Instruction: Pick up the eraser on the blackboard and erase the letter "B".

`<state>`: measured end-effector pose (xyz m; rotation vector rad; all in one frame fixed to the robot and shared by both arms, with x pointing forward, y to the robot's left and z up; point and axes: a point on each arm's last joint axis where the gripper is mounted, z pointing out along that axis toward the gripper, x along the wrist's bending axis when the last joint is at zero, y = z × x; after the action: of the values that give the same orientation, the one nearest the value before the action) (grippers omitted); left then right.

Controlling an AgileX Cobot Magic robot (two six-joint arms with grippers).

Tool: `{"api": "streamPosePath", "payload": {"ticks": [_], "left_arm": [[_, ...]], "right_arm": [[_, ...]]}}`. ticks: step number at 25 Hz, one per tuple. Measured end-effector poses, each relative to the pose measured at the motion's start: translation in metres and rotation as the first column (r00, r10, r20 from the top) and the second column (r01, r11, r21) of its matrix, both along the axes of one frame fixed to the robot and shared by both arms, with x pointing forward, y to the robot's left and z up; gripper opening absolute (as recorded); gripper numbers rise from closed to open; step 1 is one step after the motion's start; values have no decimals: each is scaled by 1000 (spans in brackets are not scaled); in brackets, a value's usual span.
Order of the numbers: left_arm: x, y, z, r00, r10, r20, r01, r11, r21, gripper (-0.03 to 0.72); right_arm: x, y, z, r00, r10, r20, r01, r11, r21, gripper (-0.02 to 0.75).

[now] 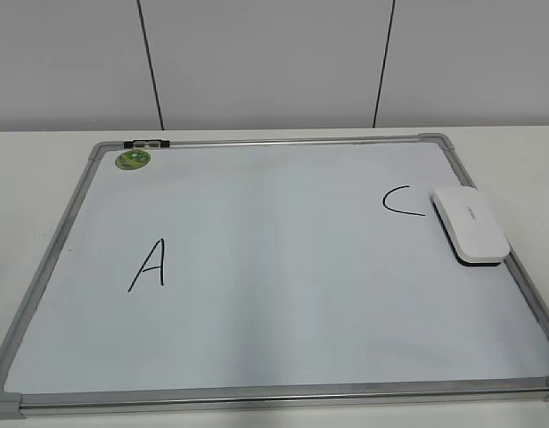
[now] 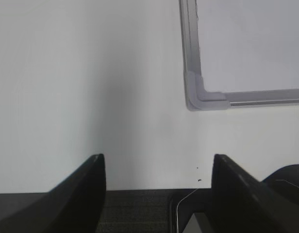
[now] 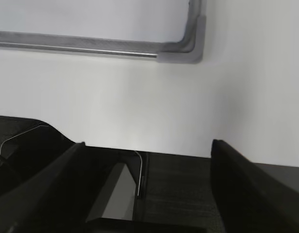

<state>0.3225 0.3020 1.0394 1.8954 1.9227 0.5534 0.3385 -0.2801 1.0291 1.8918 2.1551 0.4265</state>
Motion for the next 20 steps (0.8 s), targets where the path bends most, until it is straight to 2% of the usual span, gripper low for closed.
{"api": "streamPosePath", "payload": {"ticks": [4, 10, 20], "left_arm": [[-9, 0, -2, 1000, 1, 2, -1, 1000, 1, 510], [-10, 0, -2, 1000, 2, 11, -2, 1000, 1, 510], [-10, 2, -1, 1000, 4, 11, -4, 1000, 27, 510]], "right_arm": [[-25, -11, 4, 997, 2, 78, 3, 998, -56, 573], [-46, -19, 10, 974, -1, 225, 19, 997, -75, 574], [-49, -22, 9, 968, 0, 253, 24, 996, -90, 573]]}}
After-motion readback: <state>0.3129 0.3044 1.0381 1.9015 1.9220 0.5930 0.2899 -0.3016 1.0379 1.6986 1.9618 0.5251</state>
